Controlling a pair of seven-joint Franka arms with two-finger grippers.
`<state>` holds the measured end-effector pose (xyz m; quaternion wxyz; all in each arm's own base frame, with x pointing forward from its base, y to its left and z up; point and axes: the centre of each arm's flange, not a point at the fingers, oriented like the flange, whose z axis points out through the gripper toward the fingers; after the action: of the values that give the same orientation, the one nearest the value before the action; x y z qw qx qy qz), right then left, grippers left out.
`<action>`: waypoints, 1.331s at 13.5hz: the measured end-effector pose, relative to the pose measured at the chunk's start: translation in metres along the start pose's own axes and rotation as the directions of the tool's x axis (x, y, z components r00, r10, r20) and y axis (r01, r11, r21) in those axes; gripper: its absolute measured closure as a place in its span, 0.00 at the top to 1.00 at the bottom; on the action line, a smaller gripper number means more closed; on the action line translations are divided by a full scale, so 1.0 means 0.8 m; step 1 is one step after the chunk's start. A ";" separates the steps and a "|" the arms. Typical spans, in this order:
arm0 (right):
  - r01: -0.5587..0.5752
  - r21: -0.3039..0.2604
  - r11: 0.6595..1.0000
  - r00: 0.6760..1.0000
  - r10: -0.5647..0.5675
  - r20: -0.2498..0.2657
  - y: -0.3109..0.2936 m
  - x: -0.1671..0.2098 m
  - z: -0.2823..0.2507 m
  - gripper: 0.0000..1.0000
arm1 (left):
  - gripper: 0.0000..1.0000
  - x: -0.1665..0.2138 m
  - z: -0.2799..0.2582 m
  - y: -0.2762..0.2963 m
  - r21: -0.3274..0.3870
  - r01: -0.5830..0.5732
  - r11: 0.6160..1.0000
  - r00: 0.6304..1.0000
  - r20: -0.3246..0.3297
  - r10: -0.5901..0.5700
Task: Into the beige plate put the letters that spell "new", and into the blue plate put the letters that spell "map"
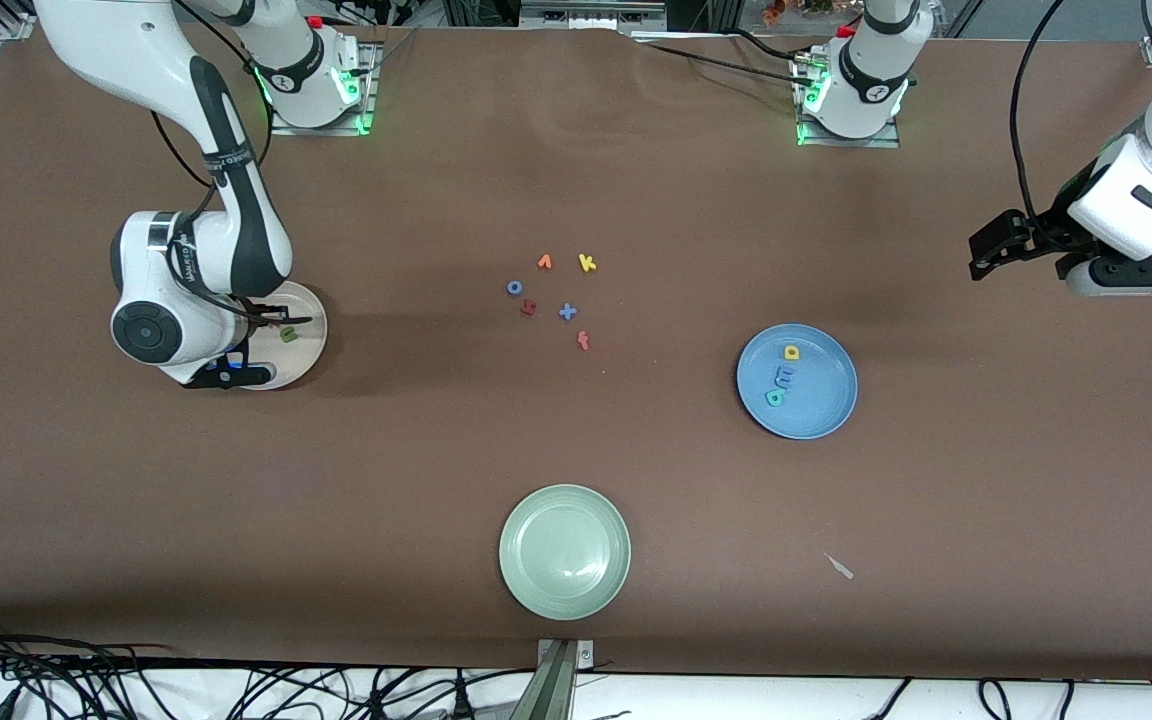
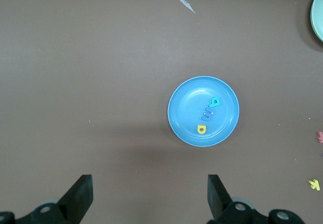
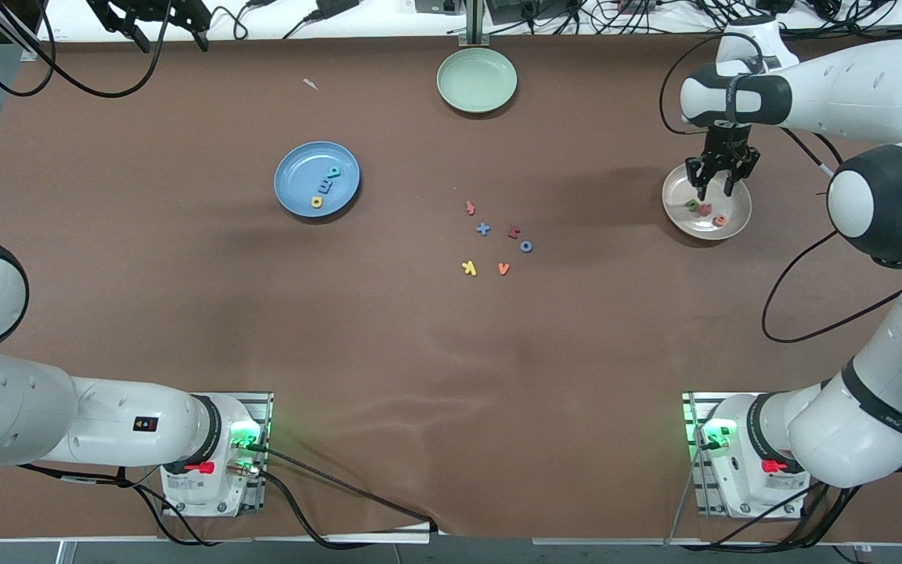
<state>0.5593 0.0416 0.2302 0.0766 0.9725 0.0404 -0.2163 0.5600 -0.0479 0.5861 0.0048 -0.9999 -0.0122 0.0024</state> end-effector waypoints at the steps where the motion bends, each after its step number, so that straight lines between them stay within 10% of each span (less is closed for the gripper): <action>1: 0.003 0.000 1.000 1.000 -0.003 0.008 -0.002 0.000 -0.010 0.75 | 1.00 0.000 -0.001 0.002 0.000 -0.003 1.000 1.000 -0.001 0.003; 4: 0.017 0.002 1.000 0.998 -0.017 0.053 -0.012 -0.004 -0.086 1.00 | 1.00 0.000 -0.002 0.003 0.000 -0.005 1.000 1.000 -0.003 0.005; 10: 0.042 0.050 0.998 0.996 -0.046 0.076 -0.030 -0.039 -0.214 1.00 | 1.00 0.000 -0.002 0.003 0.000 -0.005 1.000 1.000 -0.003 0.005; 18: 0.127 0.112 0.986 0.990 -0.120 -0.069 -0.041 -0.109 -0.323 1.00 | 1.00 0.000 -0.002 0.003 0.000 -0.005 1.000 1.000 -0.003 0.005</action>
<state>0.5840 0.1126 0.4941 0.0051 0.9772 0.0902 -0.1922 0.5598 -0.0507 0.5879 0.0046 -0.9999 -0.0097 0.0009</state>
